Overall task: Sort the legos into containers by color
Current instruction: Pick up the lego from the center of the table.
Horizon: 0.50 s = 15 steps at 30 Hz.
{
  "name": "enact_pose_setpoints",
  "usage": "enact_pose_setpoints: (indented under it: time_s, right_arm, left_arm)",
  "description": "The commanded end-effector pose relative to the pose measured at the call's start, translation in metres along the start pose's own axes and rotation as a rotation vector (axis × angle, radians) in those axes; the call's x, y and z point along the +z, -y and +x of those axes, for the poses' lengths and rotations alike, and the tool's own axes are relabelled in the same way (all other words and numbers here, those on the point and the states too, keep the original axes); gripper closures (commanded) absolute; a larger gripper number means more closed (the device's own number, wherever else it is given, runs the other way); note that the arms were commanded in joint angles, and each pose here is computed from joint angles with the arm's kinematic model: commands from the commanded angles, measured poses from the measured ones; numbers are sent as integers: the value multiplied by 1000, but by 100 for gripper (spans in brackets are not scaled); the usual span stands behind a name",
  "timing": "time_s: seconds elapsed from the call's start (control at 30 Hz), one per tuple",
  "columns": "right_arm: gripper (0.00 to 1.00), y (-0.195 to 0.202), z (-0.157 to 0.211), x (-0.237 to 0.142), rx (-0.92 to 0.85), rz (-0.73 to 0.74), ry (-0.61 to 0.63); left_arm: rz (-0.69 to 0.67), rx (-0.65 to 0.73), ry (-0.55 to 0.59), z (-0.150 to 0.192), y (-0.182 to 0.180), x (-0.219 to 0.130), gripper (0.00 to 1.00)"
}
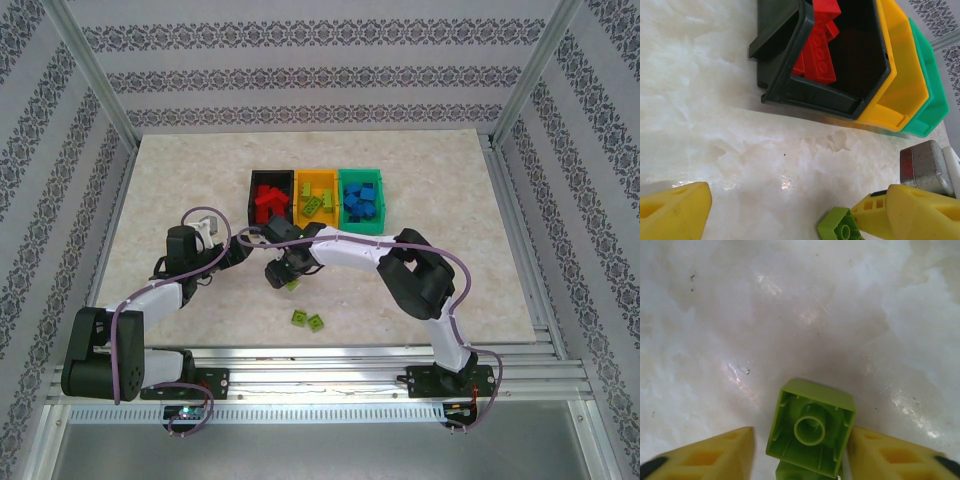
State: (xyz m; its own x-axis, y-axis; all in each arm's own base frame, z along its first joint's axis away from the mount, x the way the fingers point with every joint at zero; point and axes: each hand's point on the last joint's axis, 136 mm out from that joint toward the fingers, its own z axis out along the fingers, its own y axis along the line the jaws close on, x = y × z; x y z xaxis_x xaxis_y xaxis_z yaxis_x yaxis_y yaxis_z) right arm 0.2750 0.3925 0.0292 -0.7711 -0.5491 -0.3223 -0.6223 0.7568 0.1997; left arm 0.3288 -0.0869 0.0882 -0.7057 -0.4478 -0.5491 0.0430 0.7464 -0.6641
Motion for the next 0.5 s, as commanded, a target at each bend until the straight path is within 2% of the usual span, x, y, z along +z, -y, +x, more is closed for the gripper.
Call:
enact_pose_setpoints:
  time_s: [0.0, 0.13, 0.47]
  right_arm:
    - [57, 2, -1, -1, -12, 33, -3]
    - [62, 2, -2, -6, -12, 30, 14]
    - [62, 0, -17, -33, 10, 2, 89]
  left_arm:
    - [27, 11, 43, -9, 4, -3, 10]
    - [32, 4, 34, -8, 3, -1, 10]
    - [36, -4, 37, -9, 3, -2, 10]
